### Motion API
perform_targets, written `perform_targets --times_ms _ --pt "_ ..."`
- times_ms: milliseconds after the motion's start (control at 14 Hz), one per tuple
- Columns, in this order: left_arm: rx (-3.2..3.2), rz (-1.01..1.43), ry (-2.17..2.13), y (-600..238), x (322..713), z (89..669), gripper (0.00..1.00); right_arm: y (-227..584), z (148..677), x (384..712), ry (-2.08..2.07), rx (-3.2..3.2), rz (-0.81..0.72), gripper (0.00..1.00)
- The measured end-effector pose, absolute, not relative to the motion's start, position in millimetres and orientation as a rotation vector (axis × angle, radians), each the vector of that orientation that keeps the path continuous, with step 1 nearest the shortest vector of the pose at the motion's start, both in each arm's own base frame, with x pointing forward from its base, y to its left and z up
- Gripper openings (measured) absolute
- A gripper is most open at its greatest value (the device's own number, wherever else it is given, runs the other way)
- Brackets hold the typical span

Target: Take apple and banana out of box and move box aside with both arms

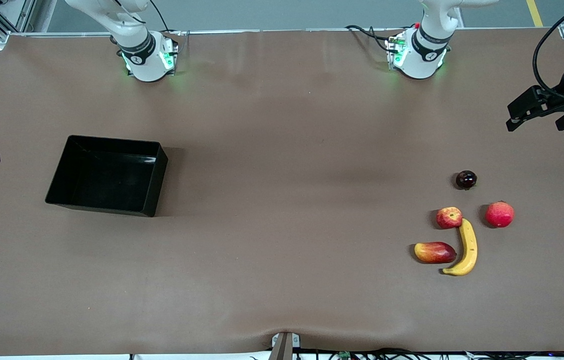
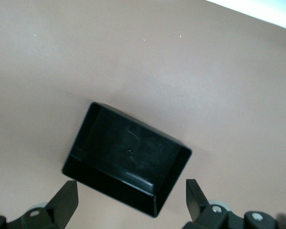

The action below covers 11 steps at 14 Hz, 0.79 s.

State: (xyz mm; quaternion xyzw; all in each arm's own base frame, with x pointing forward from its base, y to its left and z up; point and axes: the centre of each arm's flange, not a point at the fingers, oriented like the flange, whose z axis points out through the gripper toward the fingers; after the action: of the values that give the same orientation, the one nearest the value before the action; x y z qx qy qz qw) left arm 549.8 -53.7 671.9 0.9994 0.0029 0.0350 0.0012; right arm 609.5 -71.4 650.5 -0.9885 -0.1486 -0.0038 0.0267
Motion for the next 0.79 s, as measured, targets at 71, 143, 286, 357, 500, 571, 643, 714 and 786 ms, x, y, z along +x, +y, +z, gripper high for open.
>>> perform_targets --times_ms 71,143,286,357,500,571,643,714,786 --pt "3.137 0.110 0.010 -53 550 672 1.00 -69 655 604 -0.381 -3.063 -0.006 1.00" --pt "3.137 0.110 0.011 -53 550 672 1.00 -65 654 600 -0.328 -3.066 0.019 1.00" --pt "3.137 0.110 0.010 -53 550 672 1.00 -58 638 592 -0.301 -3.085 0.056 1.00" --pt "3.137 0.110 0.010 -53 550 672 1.00 -56 629 586 -0.306 -3.096 0.029 1.00" --pt "3.137 0.108 0.006 -54 550 672 1.00 -55 607 563 -0.305 -3.097 0.000 1.00" --pt "3.138 0.108 0.000 -54 549 672 1.00 -55 599 551 -0.303 -3.093 0.010 1.00" --pt "3.138 0.103 -0.004 -55 549 672 1.00 -55 595 542 -0.300 -3.091 0.011 1.00" --pt "3.139 0.091 -0.006 -55 548 671 1.00 -56 594 537 -0.298 -3.092 0.004 1.00" --pt "3.140 0.079 -0.007 -55 547 671 1.00 -56 597 536 -0.298 -3.096 -0.018 1.00"
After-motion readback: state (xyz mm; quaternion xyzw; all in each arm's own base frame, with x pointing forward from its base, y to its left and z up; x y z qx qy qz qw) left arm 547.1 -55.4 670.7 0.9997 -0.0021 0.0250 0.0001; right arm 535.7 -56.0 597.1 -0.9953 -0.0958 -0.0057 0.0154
